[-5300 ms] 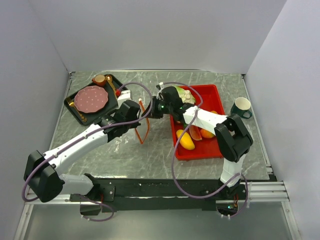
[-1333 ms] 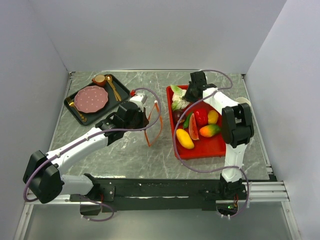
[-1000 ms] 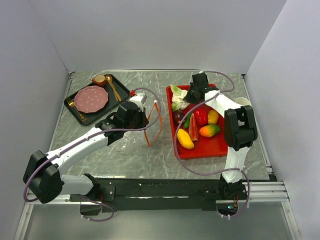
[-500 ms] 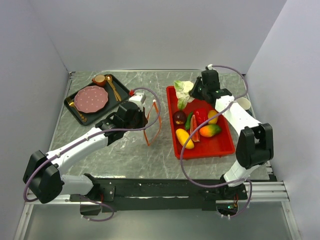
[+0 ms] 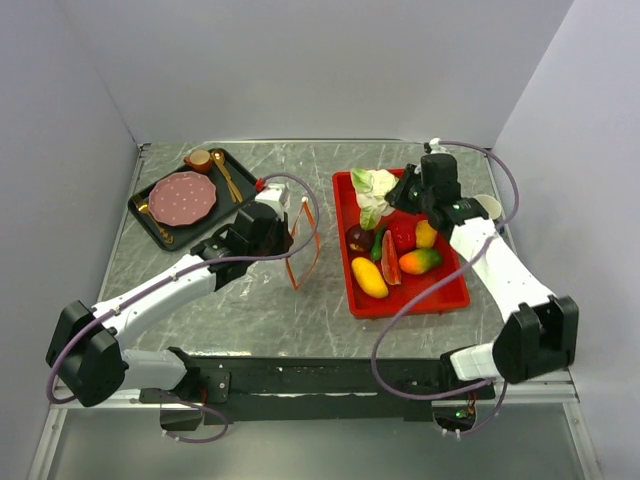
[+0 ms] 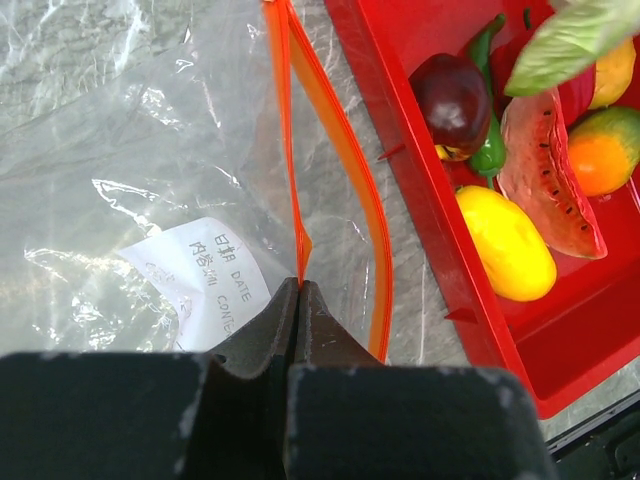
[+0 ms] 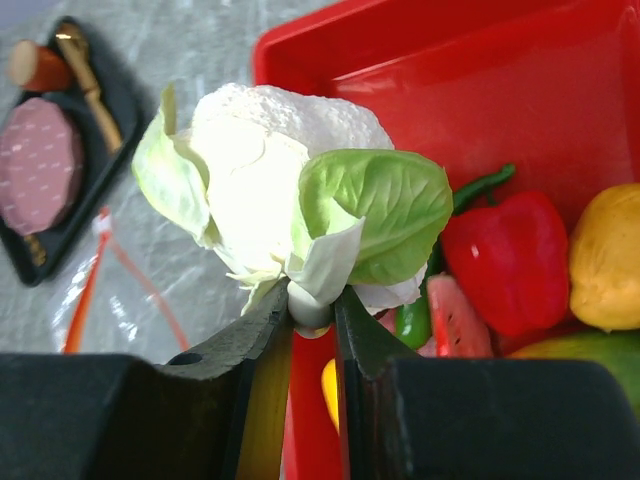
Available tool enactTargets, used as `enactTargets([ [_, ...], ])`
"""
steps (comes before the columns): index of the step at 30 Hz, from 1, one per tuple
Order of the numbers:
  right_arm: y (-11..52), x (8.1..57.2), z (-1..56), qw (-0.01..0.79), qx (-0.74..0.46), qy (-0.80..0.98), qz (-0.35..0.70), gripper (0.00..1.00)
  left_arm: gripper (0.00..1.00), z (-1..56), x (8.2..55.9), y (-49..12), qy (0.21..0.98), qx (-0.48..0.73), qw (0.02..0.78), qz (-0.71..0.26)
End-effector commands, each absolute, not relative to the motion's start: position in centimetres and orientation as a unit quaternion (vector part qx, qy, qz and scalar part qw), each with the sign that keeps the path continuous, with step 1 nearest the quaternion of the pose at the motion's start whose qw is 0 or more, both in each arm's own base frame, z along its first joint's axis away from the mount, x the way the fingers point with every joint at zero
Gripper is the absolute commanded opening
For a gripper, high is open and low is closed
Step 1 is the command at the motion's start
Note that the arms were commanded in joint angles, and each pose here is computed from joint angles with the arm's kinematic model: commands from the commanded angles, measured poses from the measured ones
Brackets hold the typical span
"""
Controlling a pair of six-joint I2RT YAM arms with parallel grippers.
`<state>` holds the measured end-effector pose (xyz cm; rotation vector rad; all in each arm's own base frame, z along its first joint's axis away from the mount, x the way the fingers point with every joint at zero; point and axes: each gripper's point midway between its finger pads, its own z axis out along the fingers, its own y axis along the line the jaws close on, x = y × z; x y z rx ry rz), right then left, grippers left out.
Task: Place the food in the zip-top bag and seal the zipper
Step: Pick up the fake vegetable from the bin, then place the fake vegetable in the zipper food storage bag.
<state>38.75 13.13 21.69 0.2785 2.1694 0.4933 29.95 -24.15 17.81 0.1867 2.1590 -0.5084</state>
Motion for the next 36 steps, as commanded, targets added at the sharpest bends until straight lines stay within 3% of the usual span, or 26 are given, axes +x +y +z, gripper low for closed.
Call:
enactTargets([
  [1, 15.2, 36.3, 24.0, 0.446, 0.078, 0.86, 0.235, 0.13, 0.01, 20.9, 31.3, -24.8, 0.851, 0.057, 0.473, -0.222],
  [13, 23.0, 32.7, 24.3, 0.403, 0.075, 0.844, 0.346, 0.13, 0.01, 20.1, 31.8, -25.2, 0.856, 0.037, 0.466, -0.222],
  [36, 27.0, 31.9, 20.6, 0.372, 0.164, 0.83, 0.382, 0.11, 0.01, 21.0, 32.4, -25.1, 0.847, -0.015, 0.476, -0.237],
])
